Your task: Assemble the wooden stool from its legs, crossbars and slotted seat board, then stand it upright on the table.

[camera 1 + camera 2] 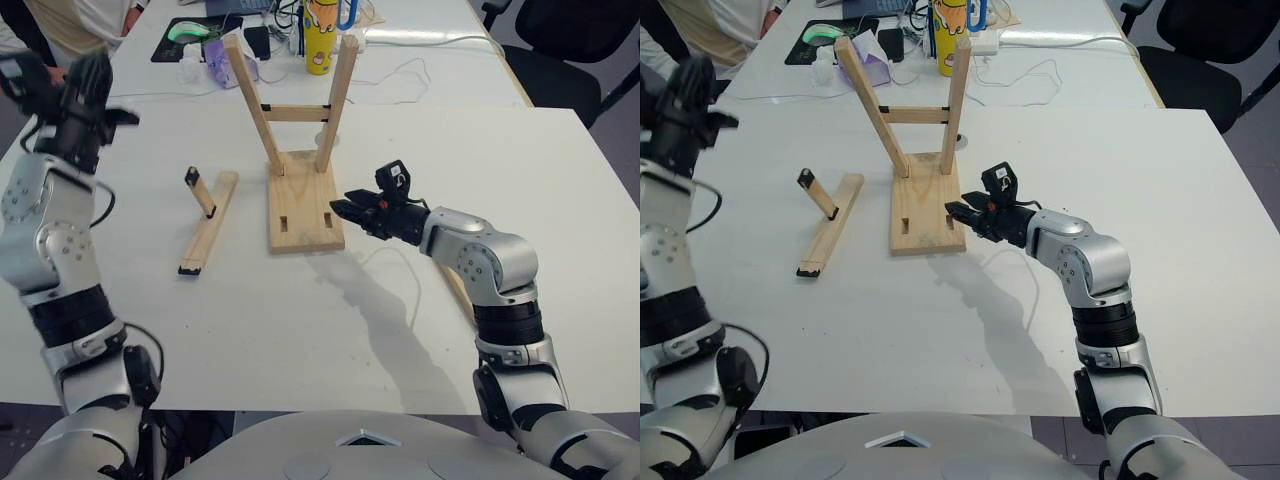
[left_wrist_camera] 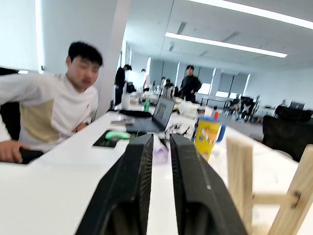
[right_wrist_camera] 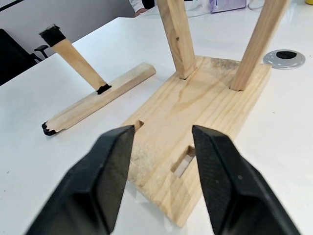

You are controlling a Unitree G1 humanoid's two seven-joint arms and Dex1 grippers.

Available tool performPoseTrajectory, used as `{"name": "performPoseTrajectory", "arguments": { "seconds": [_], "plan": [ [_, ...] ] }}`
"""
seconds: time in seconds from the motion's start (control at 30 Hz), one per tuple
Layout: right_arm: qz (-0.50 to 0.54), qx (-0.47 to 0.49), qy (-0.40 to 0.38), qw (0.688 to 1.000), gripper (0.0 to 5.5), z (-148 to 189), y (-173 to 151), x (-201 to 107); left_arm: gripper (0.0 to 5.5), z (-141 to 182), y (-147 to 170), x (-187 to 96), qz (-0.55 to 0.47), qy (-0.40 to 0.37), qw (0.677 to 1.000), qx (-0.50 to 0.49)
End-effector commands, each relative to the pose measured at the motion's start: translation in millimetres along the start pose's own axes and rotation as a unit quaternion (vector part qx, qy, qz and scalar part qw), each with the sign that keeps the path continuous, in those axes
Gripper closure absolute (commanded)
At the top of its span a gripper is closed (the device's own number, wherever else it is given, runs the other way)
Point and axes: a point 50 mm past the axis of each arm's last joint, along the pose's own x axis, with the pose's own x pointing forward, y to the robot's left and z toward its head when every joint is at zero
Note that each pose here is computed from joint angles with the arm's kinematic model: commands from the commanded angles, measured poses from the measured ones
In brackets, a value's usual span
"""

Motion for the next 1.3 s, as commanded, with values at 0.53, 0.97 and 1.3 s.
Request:
{"name": "performPoseTrajectory", "arguments": {
  "seconds": [0.53,0.97,1.3],
  "plan": [
    [-0.006,-0.002,0.001,1.0,3.33,0.9,-1.0,-3.4,1.94,-109.6,-21.5,-58.4,-0.076,0.313,0.947,0.002],
    [0.0,-0.008,0.001,1.0,3.33,5.1,-1.5,-1.4,2.29,-139.2,-37.9,-51.5,-0.093,0.326,0.939,0.054],
    [0.003,-0.011,-0.001,1.0,3.33,8.6,-2.5,-0.1,3.37,-153.2,-41.9,-52.2,-0.093,0.336,0.936,0.045]
  ]
}}
